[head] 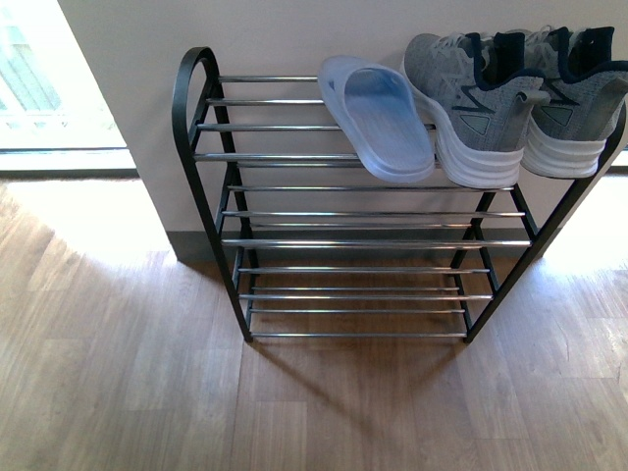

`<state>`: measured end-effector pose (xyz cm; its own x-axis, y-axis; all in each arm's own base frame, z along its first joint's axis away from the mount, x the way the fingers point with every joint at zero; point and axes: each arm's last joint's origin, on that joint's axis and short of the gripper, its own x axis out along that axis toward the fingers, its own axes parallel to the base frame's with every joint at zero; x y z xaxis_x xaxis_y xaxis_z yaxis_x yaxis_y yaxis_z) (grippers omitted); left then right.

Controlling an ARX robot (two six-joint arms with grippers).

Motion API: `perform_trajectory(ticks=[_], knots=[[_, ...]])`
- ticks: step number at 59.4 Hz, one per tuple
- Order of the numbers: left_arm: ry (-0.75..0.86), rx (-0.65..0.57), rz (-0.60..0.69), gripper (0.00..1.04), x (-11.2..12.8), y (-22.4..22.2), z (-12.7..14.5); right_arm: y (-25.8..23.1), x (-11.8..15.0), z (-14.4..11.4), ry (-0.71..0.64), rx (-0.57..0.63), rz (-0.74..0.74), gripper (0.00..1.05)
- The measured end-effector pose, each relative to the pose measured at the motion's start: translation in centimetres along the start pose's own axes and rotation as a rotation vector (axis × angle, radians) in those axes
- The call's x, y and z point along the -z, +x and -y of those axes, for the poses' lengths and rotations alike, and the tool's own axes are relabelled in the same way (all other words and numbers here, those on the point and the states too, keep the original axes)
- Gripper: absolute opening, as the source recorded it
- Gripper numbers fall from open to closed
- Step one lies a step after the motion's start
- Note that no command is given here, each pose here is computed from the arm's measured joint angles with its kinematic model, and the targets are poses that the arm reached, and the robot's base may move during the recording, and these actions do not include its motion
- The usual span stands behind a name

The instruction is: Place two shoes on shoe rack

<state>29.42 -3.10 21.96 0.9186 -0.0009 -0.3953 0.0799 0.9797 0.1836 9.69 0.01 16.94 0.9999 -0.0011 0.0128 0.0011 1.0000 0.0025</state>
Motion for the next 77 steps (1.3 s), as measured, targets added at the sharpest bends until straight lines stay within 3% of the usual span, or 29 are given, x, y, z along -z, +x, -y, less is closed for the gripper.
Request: perform_trajectory(ticks=[8,14,26,49,60,77], knots=[[0.141,0.063,-0.052,0.02,-2.1,5.9,2.7,0.0,0.0,0.0,0.000,0.000,0.000,0.96],[0.229,0.124,-0.062,0.02,-3.5,9.2,6.2,0.0,0.0,0.0,0.000,0.000,0.000,0.96],[0.342,0.137,-0.086,0.02,-3.4,14.6,10.9,0.0,0.0,0.0,0.000,0.000,0.000,0.96],[0.446,0.067,-0.109,0.02,-1.5,22.3,14.4,0.0,0.0,0.0,0.000,0.000,0.000,0.96],[0.484,0.036,-0.133,0.02,0.6,23.9,15.6,0.0,0.0,0.0,0.000,0.000,0.000,0.96],[0.476,0.025,-0.122,0.02,0.7,24.2,15.3,0.0,0.0,0.0,0.000,0.000,0.000,0.96]])
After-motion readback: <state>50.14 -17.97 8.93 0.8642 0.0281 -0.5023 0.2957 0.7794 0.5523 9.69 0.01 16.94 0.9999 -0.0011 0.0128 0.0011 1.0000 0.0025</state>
